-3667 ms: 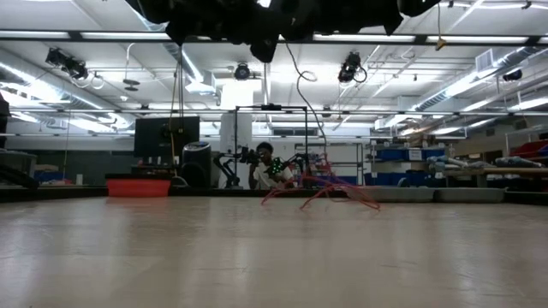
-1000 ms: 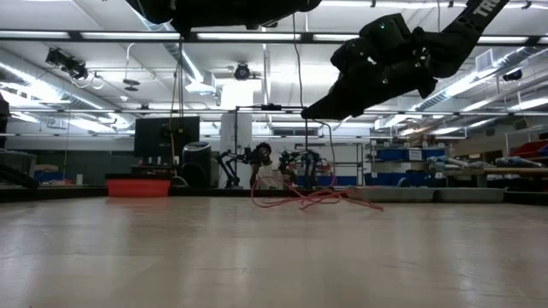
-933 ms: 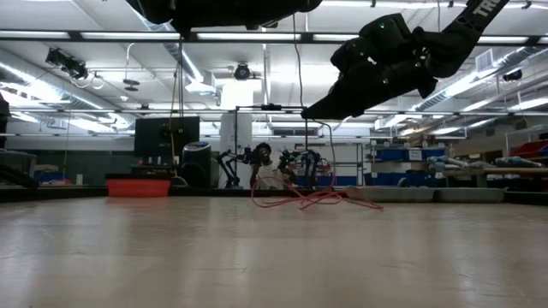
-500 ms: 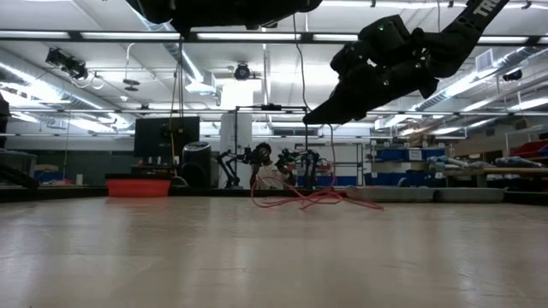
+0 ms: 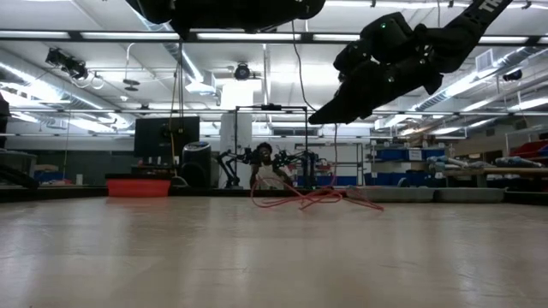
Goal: Coil cords
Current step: Coil the red wire onto the black spool
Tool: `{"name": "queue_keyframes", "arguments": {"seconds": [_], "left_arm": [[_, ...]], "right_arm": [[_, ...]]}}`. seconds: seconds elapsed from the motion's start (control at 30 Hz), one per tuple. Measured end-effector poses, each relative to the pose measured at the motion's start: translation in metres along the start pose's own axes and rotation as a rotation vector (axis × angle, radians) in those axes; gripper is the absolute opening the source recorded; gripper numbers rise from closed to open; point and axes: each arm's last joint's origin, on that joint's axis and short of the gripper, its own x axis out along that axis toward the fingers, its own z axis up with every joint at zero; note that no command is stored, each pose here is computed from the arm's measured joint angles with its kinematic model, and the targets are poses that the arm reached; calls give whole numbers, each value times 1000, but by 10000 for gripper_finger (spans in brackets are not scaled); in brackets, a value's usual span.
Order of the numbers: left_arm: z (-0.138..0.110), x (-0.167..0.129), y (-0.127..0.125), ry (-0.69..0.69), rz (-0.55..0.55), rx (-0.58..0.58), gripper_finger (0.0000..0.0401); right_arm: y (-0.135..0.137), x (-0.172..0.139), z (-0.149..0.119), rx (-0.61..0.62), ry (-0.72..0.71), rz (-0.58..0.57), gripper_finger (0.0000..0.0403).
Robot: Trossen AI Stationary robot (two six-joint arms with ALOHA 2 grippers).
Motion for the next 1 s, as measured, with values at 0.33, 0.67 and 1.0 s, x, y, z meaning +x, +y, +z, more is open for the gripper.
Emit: {"name": "queue_keyframes", "arguments": {"seconds": [0.33, 0.67, 1.0], "left_arm": [[0, 0, 0, -2, 1, 1, 1], [0, 0, 0, 1, -2, -3, 1], [-2, 0, -1, 15, -9, -66, 1]], "right_arm": [[-4, -11, 7, 1, -20, -23, 51], [-4, -11, 3, -2, 26, -31, 5], [-1, -18, -3, 12, 118, -14, 1]]}}
